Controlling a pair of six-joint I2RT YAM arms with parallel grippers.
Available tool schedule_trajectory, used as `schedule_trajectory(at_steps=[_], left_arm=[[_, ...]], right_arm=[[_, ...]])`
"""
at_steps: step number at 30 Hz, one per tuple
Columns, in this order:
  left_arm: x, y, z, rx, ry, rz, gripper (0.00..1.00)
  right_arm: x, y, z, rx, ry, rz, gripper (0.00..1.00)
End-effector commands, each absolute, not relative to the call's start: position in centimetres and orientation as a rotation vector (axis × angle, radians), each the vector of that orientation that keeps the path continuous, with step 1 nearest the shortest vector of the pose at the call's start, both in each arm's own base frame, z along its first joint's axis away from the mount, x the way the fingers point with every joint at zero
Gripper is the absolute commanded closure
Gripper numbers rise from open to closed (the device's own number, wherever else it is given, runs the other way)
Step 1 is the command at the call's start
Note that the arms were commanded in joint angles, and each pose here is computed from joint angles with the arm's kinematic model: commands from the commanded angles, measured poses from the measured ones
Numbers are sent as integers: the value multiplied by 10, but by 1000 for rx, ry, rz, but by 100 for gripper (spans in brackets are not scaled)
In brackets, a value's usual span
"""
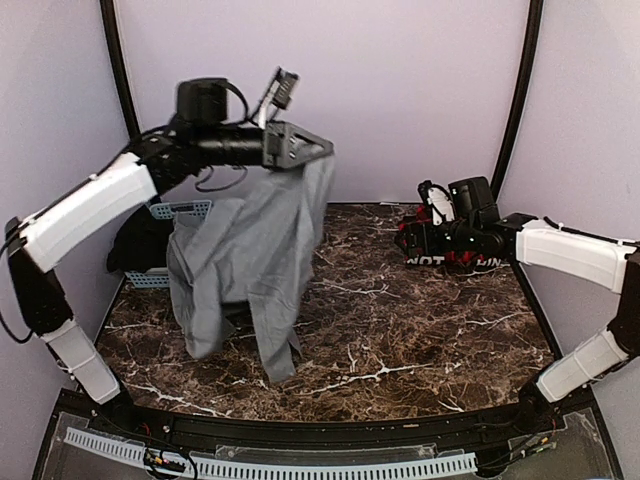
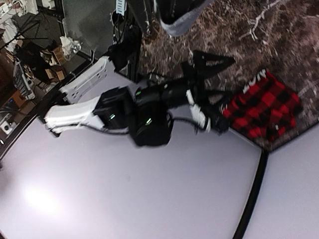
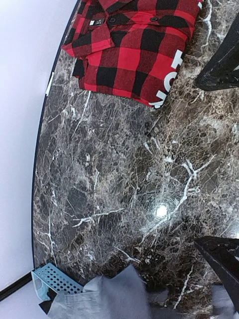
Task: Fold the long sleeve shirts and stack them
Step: Place the crumpled shirt at the center of the board, then pick up the crumpled shirt from the center of the board.
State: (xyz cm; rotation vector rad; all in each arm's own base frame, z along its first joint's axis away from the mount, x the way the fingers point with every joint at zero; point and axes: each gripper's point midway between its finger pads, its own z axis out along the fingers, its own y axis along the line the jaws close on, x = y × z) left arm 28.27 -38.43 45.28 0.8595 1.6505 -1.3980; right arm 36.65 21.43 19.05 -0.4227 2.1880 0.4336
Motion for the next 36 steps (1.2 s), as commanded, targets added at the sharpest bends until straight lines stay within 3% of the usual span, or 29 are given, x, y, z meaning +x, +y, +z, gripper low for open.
schedule_trajectory(at_steps=[1, 5, 7, 12, 21, 27, 33, 36], left_arm=[[290, -458, 281, 998, 2057, -1364, 89], [296, -492, 224, 988, 2131, -1352, 84], [294, -496, 212, 1000, 2134, -1349, 75], [295, -476, 205, 1019, 2154, -1192, 36], [265, -412, 161, 1074, 2206, -920, 6], [220, -427, 115, 1234, 2196, -824, 3], [232, -448, 81, 1258, 2198, -564, 7], [250, -446, 75, 1234, 2166, -432, 13]], right_arm=[[364, 193, 178, -334, 2233, 342, 2], [358, 175, 160, -256, 2299, 280, 1], [354, 166, 153, -219, 2327, 247, 1], [337, 170, 153, -256, 2332, 329, 1], [280, 193, 109, -394, 2456, 503, 1], [263, 187, 81, -320, 2533, 536, 1], [254, 186, 52, -347, 2624, 520, 1], [256, 188, 43, -368, 2638, 523, 7]])
